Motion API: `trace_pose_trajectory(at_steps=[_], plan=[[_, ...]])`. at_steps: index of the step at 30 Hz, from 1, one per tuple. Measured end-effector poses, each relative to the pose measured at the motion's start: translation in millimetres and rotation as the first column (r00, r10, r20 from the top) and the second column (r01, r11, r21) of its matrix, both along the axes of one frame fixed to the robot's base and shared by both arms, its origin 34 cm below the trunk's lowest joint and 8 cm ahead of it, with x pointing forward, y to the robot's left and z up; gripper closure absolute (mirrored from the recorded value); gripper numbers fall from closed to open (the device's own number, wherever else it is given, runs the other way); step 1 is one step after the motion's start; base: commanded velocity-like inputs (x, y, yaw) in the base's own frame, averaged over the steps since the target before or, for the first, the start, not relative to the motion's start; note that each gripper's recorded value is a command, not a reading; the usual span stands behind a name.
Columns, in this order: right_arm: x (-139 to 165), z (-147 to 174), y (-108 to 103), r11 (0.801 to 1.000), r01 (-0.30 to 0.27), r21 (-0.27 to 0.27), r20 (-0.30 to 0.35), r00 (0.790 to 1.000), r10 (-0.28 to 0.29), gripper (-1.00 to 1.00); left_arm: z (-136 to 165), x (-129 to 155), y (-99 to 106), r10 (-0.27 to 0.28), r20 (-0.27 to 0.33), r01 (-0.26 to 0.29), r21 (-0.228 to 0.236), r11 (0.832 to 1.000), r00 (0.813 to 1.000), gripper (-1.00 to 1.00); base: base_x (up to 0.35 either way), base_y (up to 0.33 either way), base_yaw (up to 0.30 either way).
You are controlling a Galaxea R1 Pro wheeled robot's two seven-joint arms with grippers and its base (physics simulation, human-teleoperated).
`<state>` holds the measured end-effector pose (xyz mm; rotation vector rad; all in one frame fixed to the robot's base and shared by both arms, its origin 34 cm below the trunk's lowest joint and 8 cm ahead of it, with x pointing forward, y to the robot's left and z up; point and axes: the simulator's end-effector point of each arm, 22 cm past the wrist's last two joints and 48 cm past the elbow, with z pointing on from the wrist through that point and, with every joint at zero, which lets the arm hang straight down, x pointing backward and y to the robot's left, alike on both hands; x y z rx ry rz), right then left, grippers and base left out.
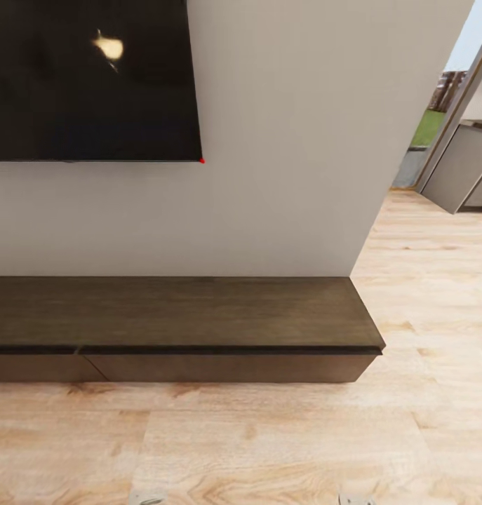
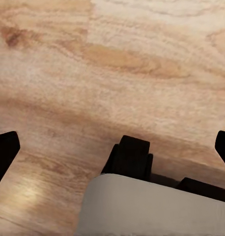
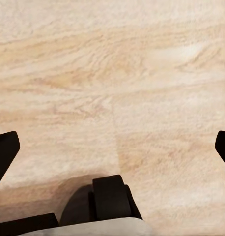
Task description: Place each of the two pumpkins and all three candles from the living room inside a cabinet in the living room (use any cabinet), then make sure every cabinet is closed, and position the cauldron so it is next to a table in the living room.
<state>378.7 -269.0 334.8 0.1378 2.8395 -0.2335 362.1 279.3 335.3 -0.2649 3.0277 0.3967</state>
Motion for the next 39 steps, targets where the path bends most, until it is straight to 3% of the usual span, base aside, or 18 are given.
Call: trace_pose_trajectory(at_steps=[16,39], plan=[[-42,25,-6,1.000,-0.012,-0.008,-0.060,0.998,0.011,-1.00,25,-58,1,-0.015,-0.076,0.015,0.003,1.000,0.997,-1.00,0.000,0.000,0.000],[-42,67,-5,1.000,-0.011,-0.007,-0.067,0.998,0.010,-1.00,67,-108,2,-0.020,-0.145,0.021,0.004,1.000,0.989,-1.00,0.000,0.000,0.000]])
